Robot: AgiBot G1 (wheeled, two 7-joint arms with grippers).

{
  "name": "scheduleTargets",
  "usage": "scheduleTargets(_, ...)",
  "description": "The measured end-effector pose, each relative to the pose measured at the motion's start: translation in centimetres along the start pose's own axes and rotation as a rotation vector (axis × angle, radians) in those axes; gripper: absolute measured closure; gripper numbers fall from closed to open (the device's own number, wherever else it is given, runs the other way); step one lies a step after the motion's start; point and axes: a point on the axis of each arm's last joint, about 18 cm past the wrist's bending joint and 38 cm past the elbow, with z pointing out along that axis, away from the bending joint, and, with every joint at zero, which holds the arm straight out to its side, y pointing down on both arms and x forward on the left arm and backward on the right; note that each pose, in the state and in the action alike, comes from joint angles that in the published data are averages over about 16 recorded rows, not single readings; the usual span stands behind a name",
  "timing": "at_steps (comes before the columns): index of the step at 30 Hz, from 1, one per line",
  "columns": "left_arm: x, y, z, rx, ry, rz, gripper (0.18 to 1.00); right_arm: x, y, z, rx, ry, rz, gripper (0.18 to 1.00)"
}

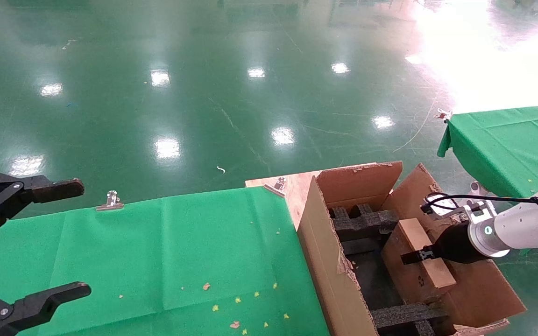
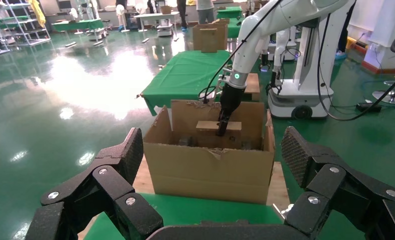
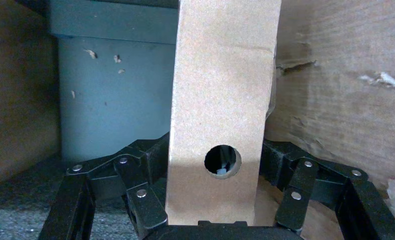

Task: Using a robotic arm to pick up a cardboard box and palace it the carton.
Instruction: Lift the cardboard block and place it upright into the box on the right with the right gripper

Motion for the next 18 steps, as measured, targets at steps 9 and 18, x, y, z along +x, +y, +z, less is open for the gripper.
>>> scheduleTargets(9, 0.0, 0.0, 0.0, 0.0, 0.0, 0.0, 0.184, 0.8, -1.4, -1.0, 0.033, 0.026, -0.009, 0.812)
scheduleTargets(18, 0.0, 0.0, 0.0, 0.0, 0.0, 0.0, 0.184, 0.6, -1.4, -0.8, 0.022, 0.038, -0.028, 0.814)
